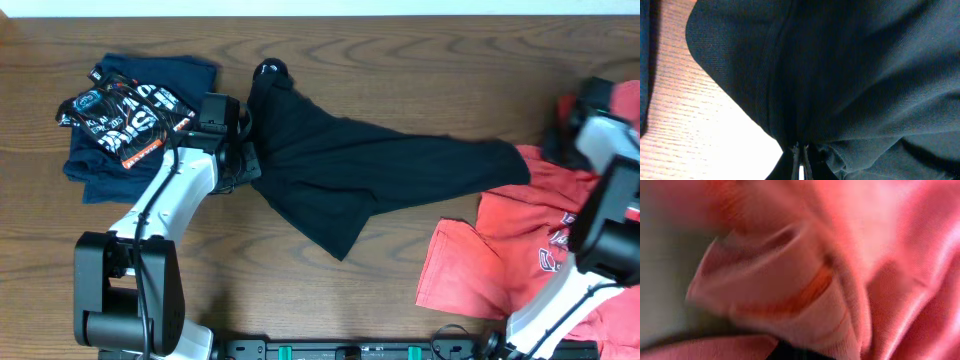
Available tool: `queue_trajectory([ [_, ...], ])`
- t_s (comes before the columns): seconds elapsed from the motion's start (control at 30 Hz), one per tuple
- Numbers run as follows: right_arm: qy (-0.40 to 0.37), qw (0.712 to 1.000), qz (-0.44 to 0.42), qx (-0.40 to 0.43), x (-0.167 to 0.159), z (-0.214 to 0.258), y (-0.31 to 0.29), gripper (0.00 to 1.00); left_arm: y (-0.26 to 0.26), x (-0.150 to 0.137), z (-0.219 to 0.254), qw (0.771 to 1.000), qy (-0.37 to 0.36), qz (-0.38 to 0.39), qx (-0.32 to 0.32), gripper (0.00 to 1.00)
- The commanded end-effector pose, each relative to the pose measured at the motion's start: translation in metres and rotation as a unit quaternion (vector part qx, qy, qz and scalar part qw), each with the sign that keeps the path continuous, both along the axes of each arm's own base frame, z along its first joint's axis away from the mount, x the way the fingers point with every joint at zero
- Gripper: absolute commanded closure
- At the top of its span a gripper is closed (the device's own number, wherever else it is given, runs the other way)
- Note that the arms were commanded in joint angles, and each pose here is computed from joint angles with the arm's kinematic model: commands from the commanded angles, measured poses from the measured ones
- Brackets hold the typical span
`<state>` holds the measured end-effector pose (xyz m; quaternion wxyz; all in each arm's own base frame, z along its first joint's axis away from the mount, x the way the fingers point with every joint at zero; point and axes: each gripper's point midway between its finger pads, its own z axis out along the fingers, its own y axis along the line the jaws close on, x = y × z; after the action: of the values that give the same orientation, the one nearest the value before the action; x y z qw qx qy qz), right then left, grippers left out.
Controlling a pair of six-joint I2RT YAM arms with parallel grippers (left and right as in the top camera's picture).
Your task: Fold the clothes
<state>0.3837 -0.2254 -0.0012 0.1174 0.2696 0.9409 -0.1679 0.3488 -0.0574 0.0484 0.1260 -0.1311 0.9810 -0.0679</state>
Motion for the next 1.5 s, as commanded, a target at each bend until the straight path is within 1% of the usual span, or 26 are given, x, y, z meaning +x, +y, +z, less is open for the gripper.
queue_trajectory([
  [0.0, 0.051, 0.996, -0.07, -0.005, -0.051, -0.017, -0.038, 0.99, 0.004, 0.002, 0.001, 1.0, -0.003, 0.001, 0.012, 0.94],
  [0.2, 0.044, 0.979, -0.201, 0.003, -0.102, -0.009, -0.085, 0.99, 0.004, 0.002, 0.001, 1.0, -0.002, 0.001, 0.012, 0.94],
  [0.3, 0.019, 0.972, -0.233, 0.013, -0.106, 0.011, -0.099, 0.99, 0.004, 0.002, 0.001, 1.0, -0.003, 0.001, 0.012, 0.94],
  [0.37, -0.016, 0.973, -0.227, 0.034, -0.092, 0.03, -0.1, 0.97, 0.004, 0.002, 0.001, 1.0, -0.003, 0.001, 0.012, 0.94],
  [0.43, -0.064, 0.976, -0.197, 0.064, -0.068, 0.056, -0.093, 0.95, 0.004, 0.002, 0.001, 1.0, -0.003, 0.001, 0.012, 0.94],
  [0.53, -0.128, 0.979, -0.104, 0.12, -0.028, 0.1, -0.061, 0.9, 0.004, 0.002, 0.001, 1.0, -0.003, 0.001, 0.012, 0.93],
  [0.63, -0.15, 0.975, -0.002, 0.164, -0.008, 0.139, -0.008, 0.88, 0.004, 0.002, 0.001, 1.0, -0.003, 0.001, 0.012, 0.93],
  [0.7, -0.132, 0.972, 0.056, 0.188, -0.01, 0.152, 0.032, 0.88, 0.004, 0.002, 0.001, 1.0, -0.003, 0.001, 0.012, 0.93],
  [0.8, -0.06, 0.966, 0.105, 0.227, -0.033, 0.154, 0.089, 0.87, 0.004, 0.002, 0.001, 1.0, -0.003, 0.001, 0.012, 0.93],
  [0.97, 0.083, 0.941, 0.158, 0.288, -0.081, 0.139, 0.167, 0.86, 0.004, 0.002, 0.001, 1.0, -0.003, 0.001, 0.012, 0.91],
  [1.1, 0.158, 0.917, 0.19, 0.313, -0.11, 0.115, 0.21, 0.86, 0.004, 0.002, 0.001, 1.0, -0.003, 0.001, 0.012, 0.89],
  [1.23, 0.212, 0.901, 0.199, 0.322, -0.137, 0.083, 0.239, 0.85, 0.004, 0.002, 0.001, 1.0, -0.003, 0.001, 0.012, 0.89],
  [1.37, 0.235, 0.883, 0.212, 0.347, -0.159, 0.056, 0.271, 0.85, 0.004, 0.002, 0.001, 1.0, -0.003, 0.001, 0.012, 0.89],
  [1.47, 0.252, 0.88, 0.207, 0.345, -0.174, 0.039, 0.282, 0.85, 0.004, 0.002, 0.001, 1.0, -0.003, 0.001, 0.012, 0.89],
])
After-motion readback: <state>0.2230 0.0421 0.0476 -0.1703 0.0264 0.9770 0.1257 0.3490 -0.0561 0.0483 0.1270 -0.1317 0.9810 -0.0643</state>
